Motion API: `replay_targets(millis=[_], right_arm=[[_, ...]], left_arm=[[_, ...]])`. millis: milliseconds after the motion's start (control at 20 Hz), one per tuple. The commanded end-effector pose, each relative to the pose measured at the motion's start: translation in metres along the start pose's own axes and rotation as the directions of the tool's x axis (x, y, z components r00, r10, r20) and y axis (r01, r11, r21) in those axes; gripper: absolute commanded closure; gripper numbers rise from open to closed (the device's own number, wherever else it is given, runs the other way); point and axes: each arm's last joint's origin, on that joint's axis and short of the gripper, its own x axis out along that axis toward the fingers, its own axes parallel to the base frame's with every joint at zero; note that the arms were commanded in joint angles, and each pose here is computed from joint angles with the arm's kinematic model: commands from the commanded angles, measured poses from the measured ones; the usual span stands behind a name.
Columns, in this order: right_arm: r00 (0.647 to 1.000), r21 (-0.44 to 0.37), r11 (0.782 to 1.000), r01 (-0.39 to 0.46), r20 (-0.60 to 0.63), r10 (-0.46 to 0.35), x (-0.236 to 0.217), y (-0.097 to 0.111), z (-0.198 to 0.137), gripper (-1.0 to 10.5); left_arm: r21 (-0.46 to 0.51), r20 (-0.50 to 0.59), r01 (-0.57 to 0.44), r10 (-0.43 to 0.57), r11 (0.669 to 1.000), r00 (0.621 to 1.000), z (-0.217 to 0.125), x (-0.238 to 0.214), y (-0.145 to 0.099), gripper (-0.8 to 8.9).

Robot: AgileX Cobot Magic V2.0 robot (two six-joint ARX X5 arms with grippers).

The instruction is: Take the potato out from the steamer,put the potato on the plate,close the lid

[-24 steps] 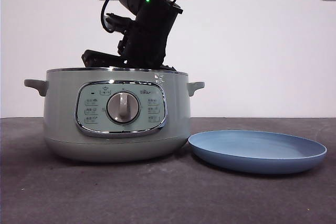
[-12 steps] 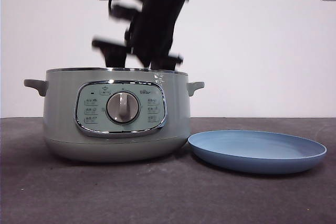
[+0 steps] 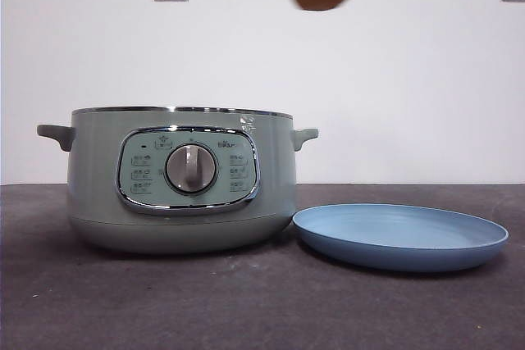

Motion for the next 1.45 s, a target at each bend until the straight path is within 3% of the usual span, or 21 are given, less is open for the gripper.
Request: replay_targets(millis=[50,150,250,450,850,1150,1350,1450], right_arm=[[0.995,0.014,1.0,0.023,-0.093,-0.022,0.009,-0.012,-0.01,9.6],[0.988,0.035,0.999,0.038,-0.154,-0.032,0.019,-0.022,-0.022,9.6],[0.982,0.066,0.998,-0.018,-0.187,0.03,0.04,-0.025,-0.038,9.6],[0.969,0.115,0.993,-0.032,-0.239,0.059,0.092,-0.022,-0.084,9.6],[0.97,0.161,0.986,-0.033,-0.233,0.071,0.141,-0.018,-0.154,9.6],[0.971,0.185,0.983,-0.009,-0.234,0.053,0.147,-0.027,-0.168,9.6],[0.962,0.221,0.974,-0.047,-0.254,0.104,0.149,-0.029,-0.172,9.6],[0.952,0.242,0.968,-0.063,-0.277,0.131,0.154,-0.028,-0.176,8.6]], left_arm=[[0.015,0.077,-0.004,0.003,1.0,0.997,0.008,-0.007,0.0,8.22],[0.015,0.074,-0.004,0.003,1.0,0.997,0.008,-0.006,0.0,8.22],[0.014,0.068,-0.003,0.002,1.0,0.998,0.009,-0.004,0.0,8.22],[0.013,0.062,-0.002,0.001,1.0,0.998,0.01,-0.002,0.001,8.22],[0.012,0.051,-0.001,0.0,1.0,0.999,0.013,0.006,0.003,8.22],[0.014,0.034,0.007,-0.007,1.0,0.999,0.022,0.025,0.007,8.22],[0.02,0.042,0.078,-0.079,0.997,0.996,0.031,0.045,0.009,8.22],[0.019,0.039,0.083,-0.083,0.996,0.996,0.035,0.057,0.011,8.22]])
